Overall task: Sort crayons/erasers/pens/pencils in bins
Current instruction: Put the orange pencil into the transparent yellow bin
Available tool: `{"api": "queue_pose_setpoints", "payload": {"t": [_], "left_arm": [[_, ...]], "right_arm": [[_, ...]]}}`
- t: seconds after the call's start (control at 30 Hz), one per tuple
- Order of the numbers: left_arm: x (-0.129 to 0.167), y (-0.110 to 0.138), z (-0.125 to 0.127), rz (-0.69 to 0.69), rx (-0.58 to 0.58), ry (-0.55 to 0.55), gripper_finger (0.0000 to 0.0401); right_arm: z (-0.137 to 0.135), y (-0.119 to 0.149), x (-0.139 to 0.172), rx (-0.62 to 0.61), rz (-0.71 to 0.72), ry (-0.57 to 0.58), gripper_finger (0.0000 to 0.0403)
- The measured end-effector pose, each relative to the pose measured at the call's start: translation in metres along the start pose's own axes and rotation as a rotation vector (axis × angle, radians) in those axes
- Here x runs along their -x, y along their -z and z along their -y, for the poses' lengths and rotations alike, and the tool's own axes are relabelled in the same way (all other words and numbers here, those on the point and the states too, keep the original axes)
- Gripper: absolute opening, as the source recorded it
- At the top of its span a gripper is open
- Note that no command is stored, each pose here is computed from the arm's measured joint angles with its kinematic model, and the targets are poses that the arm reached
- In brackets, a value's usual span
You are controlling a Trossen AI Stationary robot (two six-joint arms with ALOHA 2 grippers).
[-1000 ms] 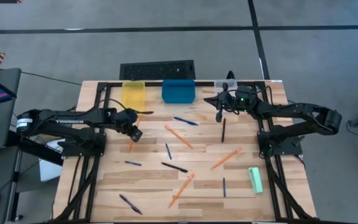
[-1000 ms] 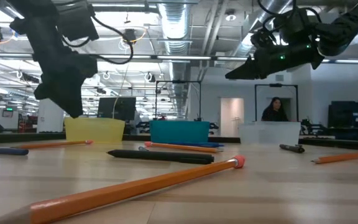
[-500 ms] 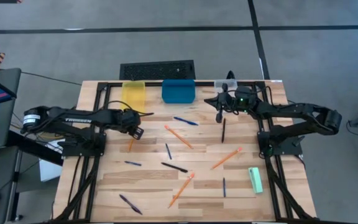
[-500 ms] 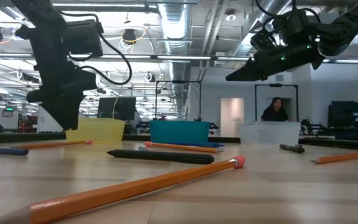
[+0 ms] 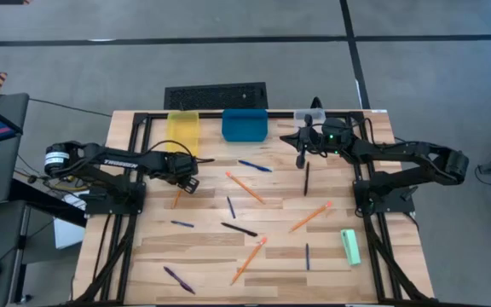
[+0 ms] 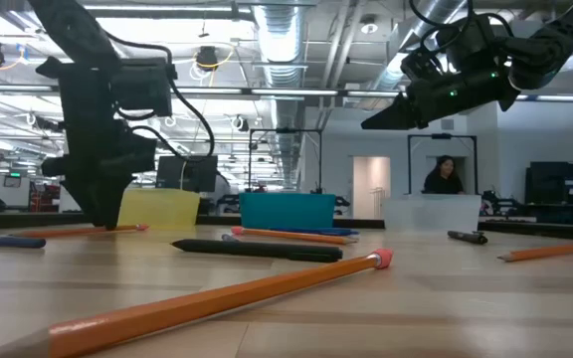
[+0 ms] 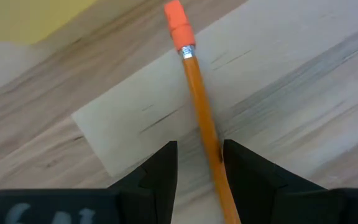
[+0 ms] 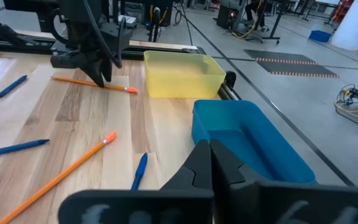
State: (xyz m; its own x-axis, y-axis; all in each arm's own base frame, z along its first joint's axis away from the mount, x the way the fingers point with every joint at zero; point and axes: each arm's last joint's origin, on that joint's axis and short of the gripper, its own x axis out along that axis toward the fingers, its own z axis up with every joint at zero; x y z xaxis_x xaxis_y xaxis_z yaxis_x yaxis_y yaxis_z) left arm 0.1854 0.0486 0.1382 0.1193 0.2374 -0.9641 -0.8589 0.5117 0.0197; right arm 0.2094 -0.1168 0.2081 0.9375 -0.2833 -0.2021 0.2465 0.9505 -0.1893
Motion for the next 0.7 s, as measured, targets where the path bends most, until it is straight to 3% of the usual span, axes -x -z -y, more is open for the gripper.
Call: {"api": "queue_pose_setpoints", "payload": {"t": [0.2,0.7], "left_arm": [[0.0003,-0.0004,0.0008,0.0,0.023,0.014,0.0117],[-0.0036,0.0046,-0.0003,-0.046,0.019,0.061,0.0045]], "right_arm": [[0.0,-0.0001,0.0,0.0,0.0,0.0,0.0003],[0.0,-0.0001,0.0,0.0,0.0,0.0,0.0003]]}}
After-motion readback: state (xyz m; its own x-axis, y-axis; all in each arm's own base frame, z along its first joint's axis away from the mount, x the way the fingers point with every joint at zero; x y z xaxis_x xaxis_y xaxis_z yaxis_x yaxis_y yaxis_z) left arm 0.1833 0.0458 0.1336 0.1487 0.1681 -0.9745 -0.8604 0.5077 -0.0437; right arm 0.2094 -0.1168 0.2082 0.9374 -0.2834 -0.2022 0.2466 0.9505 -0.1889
